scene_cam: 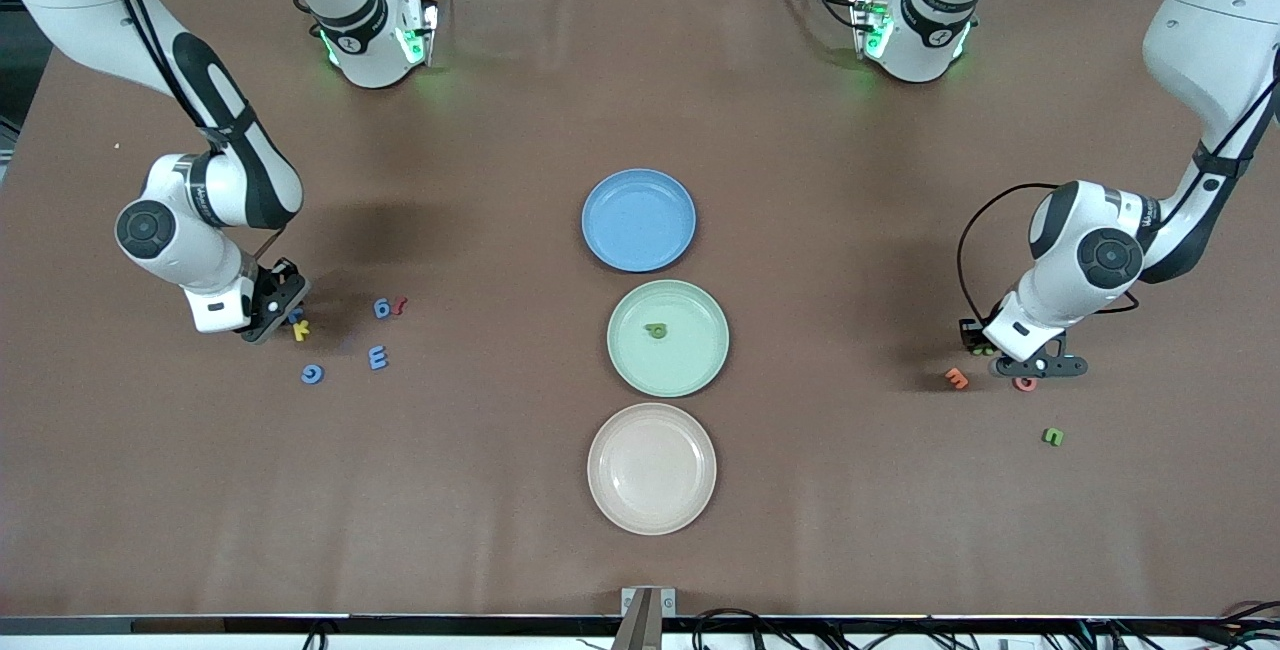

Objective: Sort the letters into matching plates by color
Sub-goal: 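Grasp the green N with the left gripper while the right gripper grasps blue X, then place the N on the green plate while the right gripper carries the X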

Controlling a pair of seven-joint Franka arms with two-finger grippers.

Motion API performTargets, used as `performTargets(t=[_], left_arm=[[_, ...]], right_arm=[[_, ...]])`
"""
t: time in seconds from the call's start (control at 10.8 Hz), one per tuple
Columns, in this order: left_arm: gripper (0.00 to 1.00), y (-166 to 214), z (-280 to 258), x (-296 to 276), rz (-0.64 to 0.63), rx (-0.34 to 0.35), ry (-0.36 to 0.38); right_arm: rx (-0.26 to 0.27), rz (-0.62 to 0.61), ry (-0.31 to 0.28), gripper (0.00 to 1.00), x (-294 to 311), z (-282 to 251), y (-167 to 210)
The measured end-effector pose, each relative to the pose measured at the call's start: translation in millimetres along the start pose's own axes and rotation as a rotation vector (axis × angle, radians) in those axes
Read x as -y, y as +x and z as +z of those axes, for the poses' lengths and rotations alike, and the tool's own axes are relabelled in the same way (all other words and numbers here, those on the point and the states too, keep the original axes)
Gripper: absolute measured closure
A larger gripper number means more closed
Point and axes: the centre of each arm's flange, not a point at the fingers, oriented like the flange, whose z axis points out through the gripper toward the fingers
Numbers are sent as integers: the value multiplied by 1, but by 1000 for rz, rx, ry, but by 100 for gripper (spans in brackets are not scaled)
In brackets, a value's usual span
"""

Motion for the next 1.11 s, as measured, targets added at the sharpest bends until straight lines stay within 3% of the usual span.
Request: performTargets(t=[0.19, 0.37, 0.83, 1.11], left_arm=[[66, 8, -10, -22, -59, -21, -48], [66, 17, -24, -44, -104, -34, -103], [66, 36, -66, -103, -303, -59, -219], [66, 43, -92, -173, -414, -43, -253]], right_arm=[[0, 0, 0, 60, 0, 0, 0], [0, 0, 0, 72, 0, -1, 1], [4, 22, -3, 72, -14, -9, -6], [19, 44, 74, 72, -19, -55, 13]])
